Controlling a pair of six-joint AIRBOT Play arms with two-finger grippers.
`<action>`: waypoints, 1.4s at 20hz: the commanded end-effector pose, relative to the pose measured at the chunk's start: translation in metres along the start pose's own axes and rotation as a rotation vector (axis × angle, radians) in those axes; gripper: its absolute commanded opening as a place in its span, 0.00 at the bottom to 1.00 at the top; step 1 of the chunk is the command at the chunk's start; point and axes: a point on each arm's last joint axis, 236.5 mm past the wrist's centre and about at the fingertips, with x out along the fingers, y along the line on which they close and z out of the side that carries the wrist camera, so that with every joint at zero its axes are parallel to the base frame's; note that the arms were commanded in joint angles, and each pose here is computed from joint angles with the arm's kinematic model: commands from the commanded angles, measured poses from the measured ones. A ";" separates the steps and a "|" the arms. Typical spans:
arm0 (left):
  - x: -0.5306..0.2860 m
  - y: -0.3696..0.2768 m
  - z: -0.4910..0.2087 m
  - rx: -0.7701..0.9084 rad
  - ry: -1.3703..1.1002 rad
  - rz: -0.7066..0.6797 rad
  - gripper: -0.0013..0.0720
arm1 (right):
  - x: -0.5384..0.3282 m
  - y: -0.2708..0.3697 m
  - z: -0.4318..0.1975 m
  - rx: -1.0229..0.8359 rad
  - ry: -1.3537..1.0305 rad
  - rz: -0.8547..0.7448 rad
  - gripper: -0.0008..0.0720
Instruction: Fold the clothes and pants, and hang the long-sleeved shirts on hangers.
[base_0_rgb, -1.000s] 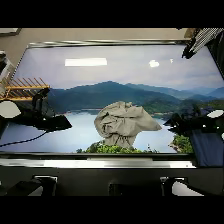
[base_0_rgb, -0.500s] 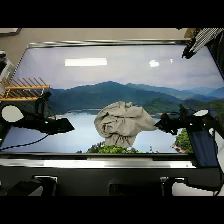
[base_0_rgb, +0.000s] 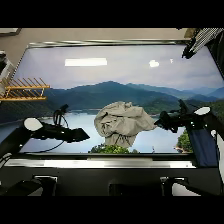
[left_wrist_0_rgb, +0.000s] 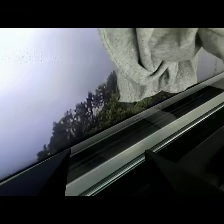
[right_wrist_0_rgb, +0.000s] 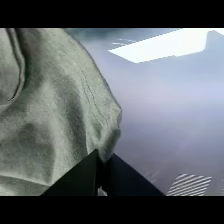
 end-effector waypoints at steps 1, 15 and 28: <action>0.048 -0.011 -0.009 0.036 0.021 -0.056 0.75 | -0.016 0.014 -0.006 -0.026 -0.020 0.012 0.07; 0.107 -0.013 0.011 -0.021 0.017 -0.130 0.74 | -0.049 0.043 -0.019 -0.090 -0.079 0.039 0.07; 0.116 -0.025 -0.006 0.047 0.181 -0.192 0.04 | -0.064 0.055 -0.027 -0.122 -0.102 0.051 0.07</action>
